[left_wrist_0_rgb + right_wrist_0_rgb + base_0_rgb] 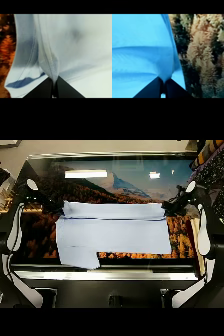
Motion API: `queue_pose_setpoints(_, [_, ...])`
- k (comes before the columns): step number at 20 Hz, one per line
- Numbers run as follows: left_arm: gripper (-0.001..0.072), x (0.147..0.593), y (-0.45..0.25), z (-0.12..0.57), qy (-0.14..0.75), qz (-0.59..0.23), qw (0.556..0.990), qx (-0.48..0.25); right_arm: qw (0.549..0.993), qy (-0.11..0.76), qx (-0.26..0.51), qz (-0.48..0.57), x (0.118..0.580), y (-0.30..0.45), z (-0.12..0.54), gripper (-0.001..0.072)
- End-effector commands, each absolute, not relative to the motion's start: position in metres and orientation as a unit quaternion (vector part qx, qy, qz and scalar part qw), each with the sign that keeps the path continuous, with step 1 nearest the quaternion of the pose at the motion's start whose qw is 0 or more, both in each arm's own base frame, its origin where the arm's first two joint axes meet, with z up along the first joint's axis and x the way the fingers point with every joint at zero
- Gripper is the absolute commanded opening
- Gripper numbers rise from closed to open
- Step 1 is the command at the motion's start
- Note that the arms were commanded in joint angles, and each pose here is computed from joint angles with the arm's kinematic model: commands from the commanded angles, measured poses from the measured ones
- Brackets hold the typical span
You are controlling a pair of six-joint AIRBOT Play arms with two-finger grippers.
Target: Fold the clothes and pants, and hang the long-sleeved shirts on hangers.
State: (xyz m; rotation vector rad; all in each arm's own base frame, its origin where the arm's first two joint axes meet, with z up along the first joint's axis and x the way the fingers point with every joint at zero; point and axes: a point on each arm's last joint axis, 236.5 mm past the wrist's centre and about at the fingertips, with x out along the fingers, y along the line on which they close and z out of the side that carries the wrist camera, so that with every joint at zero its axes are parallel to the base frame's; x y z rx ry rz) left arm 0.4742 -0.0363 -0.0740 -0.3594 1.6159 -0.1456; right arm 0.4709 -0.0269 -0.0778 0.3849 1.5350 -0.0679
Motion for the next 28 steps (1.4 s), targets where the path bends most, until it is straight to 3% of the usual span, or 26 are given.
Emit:
queue_pose_setpoints(1, [0.0017,0.469,-0.039,-0.088,0.734,-0.037,0.656,-0.172,0.686,0.706,0.176,-0.030,0.465,-0.024,-0.091,0.0031])
queue_pose_setpoints(3, [0.0017,0.468,-0.036,-0.092,0.737,-0.024,0.652,-0.178,0.675,0.716,0.176,-0.030,0.459,-0.024,-0.095,0.0034])
queue_pose_setpoints(4, [0.0021,0.469,-0.035,-0.093,0.736,-0.023,0.653,-0.176,0.671,0.721,0.172,-0.032,0.456,-0.025,-0.096,0.0090])
queue_pose_setpoints(5, [0.0076,0.470,-0.035,-0.091,0.734,-0.022,0.655,-0.177,0.667,0.724,0.169,-0.033,0.454,-0.026,-0.096,0.0169])
queue_pose_setpoints(6, [0.0185,0.473,-0.032,-0.087,0.730,-0.021,0.659,-0.178,0.663,0.730,0.163,-0.036,0.448,-0.029,-0.093,0.0213])
queue_pose_setpoints(8, [0.0343,0.478,-0.013,-0.065,0.718,-0.005,0.673,-0.178,0.670,0.728,0.129,-0.062,0.441,-0.053,-0.075,0.0229])
queue_pose_setpoints(10, [0.0455,0.471,0.025,-0.036,0.709,0.030,0.685,-0.163,0.701,0.700,0.099,-0.091,0.441,-0.088,-0.039,0.0546])
queue_pose_setpoints(11, [0.0455,0.464,0.041,-0.022,0.706,0.037,0.690,-0.155,0.717,0.680,0.118,-0.103,0.440,-0.104,-0.019,0.0566])
queue_pose_setpoints(16, [0.0455,0.394,0.077,0.010,0.695,0.060,0.686,-0.207,0.728,0.636,0.248,-0.061,0.397,-0.124,0.016,0.0560])
queue_pose_setpoints(23, [0.0455,0.242,-0.010,-0.049,0.682,0.011,0.651,-0.335,0.691,0.639,0.337,-0.008,0.333,-0.059,-0.017,0.0551])
queue_pose_setpoints(28, [0.0455,0.203,-0.055,-0.084,0.673,-0.024,0.630,-0.386,0.686,0.631,0.361,0.015,0.315,-0.033,-0.010,0.0542])
